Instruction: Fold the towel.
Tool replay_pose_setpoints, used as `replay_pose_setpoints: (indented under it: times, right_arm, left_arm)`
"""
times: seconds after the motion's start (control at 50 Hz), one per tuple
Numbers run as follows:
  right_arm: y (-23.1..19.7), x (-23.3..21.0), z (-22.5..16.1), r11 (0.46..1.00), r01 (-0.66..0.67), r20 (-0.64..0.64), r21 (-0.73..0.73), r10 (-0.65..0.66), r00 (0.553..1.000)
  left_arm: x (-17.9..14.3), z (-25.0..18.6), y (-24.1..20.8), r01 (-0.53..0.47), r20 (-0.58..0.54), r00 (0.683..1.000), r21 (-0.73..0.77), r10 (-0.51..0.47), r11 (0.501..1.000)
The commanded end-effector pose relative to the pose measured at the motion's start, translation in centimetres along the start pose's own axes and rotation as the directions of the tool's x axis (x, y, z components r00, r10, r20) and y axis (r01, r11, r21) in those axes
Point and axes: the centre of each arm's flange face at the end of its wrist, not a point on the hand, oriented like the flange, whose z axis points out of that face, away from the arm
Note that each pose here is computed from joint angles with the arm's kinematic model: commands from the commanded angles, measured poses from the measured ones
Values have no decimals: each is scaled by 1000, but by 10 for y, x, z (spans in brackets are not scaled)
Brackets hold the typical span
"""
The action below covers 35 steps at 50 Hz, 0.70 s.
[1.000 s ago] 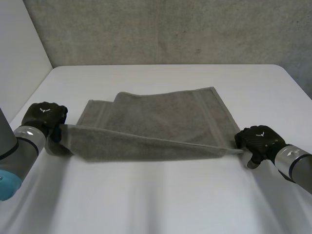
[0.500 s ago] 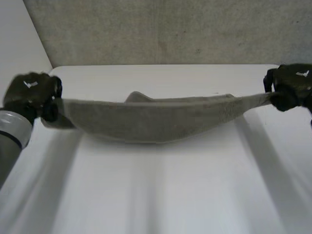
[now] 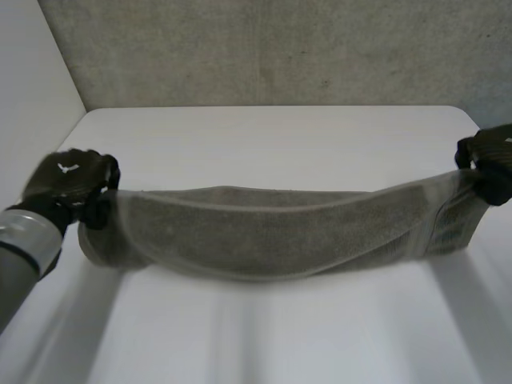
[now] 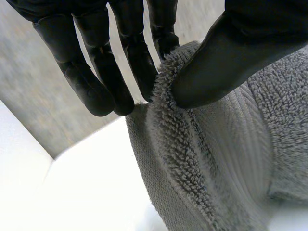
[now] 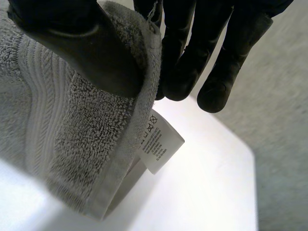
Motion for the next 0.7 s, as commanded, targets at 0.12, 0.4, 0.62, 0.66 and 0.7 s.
replay_pose_setpoints:
  times: [0.12, 0.4, 0.62, 0.66, 0.7]
  right_arm:
    - [47, 1, 78, 993, -62, 56, -101, 68, 996]
    - [60, 1, 157, 993, -68, -9, -96, 68, 998]
    - [56, -3, 186, 997, -41, -75, -67, 36, 997]
    - [55, -6, 186, 997, -40, -76, -70, 34, 997]
    - [54, -8, 184, 996, -41, -81, -74, 35, 996]
  left_arm:
    - [6, 81, 32, -17, -35, 999, -86, 14, 996]
    - [20, 157, 40, -54, -44, 998, -57, 52, 997]
    - [29, 186, 43, -70, -57, 996, -43, 68, 997]
    - [30, 184, 42, -71, -58, 996, -52, 68, 996]
    - [33, 179, 36, -73, -51, 996, -69, 70, 995]
